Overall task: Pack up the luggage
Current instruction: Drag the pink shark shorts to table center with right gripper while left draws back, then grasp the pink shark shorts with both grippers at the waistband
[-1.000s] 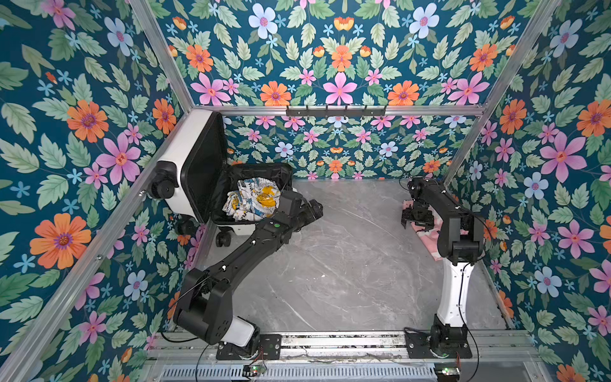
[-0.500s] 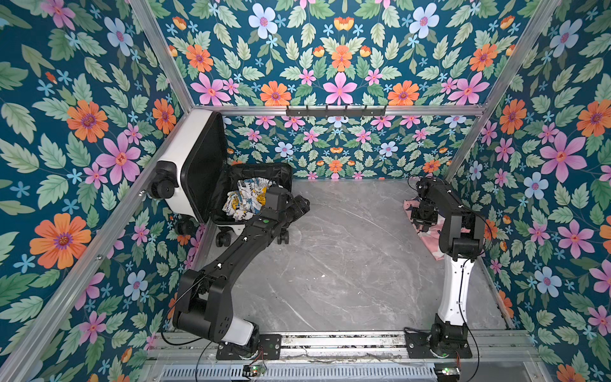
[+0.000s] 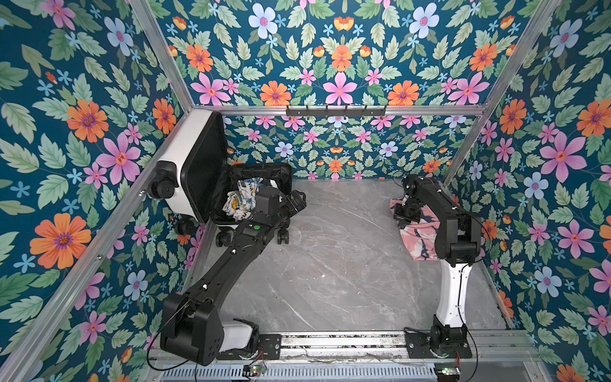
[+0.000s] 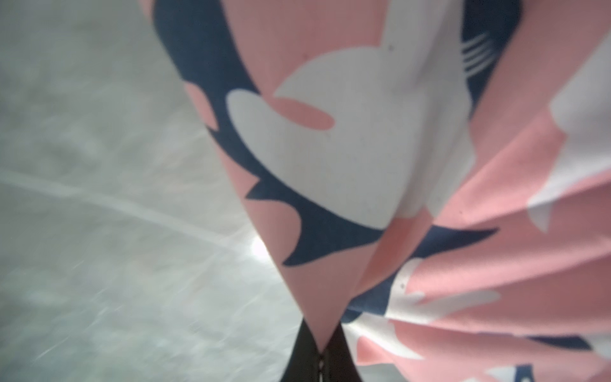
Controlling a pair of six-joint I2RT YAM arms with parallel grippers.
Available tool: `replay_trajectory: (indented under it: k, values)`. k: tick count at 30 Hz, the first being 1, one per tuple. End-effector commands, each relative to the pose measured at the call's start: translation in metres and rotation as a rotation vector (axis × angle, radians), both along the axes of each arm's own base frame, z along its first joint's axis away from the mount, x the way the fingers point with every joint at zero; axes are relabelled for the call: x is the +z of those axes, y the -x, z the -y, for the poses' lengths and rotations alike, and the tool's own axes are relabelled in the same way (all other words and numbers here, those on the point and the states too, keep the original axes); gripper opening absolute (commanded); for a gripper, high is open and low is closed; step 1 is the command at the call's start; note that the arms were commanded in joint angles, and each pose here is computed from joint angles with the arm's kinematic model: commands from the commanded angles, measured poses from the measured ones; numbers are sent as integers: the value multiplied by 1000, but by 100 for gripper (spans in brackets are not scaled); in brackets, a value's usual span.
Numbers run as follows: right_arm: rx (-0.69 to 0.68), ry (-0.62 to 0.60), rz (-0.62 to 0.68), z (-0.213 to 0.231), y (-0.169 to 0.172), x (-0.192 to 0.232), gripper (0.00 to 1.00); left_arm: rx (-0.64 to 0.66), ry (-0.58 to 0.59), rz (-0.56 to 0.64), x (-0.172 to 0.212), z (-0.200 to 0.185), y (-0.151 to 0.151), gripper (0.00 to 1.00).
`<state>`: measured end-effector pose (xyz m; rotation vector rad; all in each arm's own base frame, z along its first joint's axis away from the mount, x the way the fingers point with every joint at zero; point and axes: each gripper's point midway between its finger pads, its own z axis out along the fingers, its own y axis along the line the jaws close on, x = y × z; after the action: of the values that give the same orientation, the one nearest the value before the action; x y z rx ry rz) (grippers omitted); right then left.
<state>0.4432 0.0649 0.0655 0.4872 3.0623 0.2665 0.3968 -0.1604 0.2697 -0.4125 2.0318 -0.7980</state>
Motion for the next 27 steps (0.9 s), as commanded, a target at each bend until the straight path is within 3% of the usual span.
replay_trajectory:
  k: [1,5,8,11,15,17,20,23,27]
  values:
    - [-51,-177,-17,-61,4,10,0,34,-17,78,17,-10,-3,100]
    - [-66,-285,-30,-124,5,16,0,53,9,89,19,-13,0,99]
    - [-106,-375,-35,-164,1,22,0,-12,54,83,15,0,-2,91]
    - [-134,-461,-25,-205,-2,30,0,-81,61,-9,-6,15,-7,84]
    - [-128,-516,-27,-234,-3,36,0,-148,103,-113,-42,35,-12,82]
    - [-115,-524,-13,-234,-4,43,13,-179,132,-151,-59,45,-13,82]
    - [-76,-515,54,-222,-5,65,45,-230,141,-199,-82,63,-14,82]
    - [-48,-499,129,-200,-3,90,61,-294,141,-241,-102,85,-11,82]
    - [-82,-492,195,-151,4,103,73,-368,145,-291,-128,110,-7,82]
